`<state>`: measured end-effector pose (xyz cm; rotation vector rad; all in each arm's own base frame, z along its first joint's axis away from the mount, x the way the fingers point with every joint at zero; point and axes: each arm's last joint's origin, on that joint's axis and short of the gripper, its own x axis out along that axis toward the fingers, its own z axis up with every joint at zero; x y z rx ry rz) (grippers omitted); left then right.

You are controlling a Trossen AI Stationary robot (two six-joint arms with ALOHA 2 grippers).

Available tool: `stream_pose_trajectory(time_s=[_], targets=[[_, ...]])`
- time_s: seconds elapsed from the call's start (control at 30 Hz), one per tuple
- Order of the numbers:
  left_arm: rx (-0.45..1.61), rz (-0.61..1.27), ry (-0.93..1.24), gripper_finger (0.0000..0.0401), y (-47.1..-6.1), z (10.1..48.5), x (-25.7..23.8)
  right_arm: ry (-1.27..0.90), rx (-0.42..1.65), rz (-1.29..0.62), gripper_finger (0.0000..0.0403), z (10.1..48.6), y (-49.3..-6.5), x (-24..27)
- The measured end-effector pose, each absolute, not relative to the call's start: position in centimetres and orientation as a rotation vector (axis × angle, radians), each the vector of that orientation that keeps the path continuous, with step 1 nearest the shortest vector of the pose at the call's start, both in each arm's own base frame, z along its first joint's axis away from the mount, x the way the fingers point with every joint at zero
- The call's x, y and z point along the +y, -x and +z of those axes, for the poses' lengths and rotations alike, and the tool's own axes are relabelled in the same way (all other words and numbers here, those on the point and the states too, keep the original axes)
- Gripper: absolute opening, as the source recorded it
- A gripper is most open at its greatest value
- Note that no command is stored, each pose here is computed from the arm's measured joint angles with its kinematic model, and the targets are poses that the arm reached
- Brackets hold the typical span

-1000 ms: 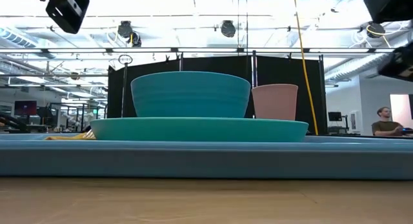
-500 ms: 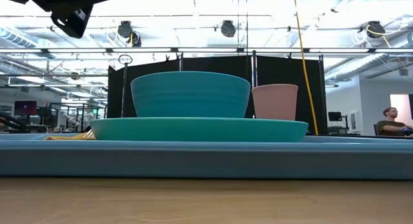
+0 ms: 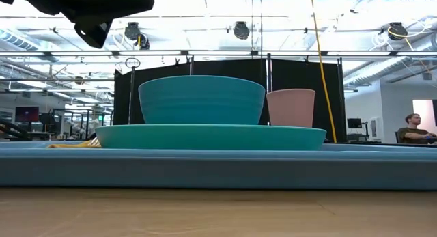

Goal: Set up tray
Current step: Put the knife on top of the yellow napkin beside the spoon

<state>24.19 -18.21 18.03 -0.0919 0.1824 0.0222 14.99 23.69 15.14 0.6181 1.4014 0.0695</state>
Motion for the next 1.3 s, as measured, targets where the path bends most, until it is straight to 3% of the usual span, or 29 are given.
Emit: stream_pose_trajectory(time_s=[1.0,1.3], targets=[[0.197,-0.004,0.106,0.0063,-24.3,17.9,-18.1,-0.442,1.516,-0.026,0.0165,9.5,-13.1,25.7],[0.197,-0.005,0.106,0.0063,-24.3,17.9,-18.2,-0.371,1.496,-0.043,0.0103,9.3,-13.0,25.4]])
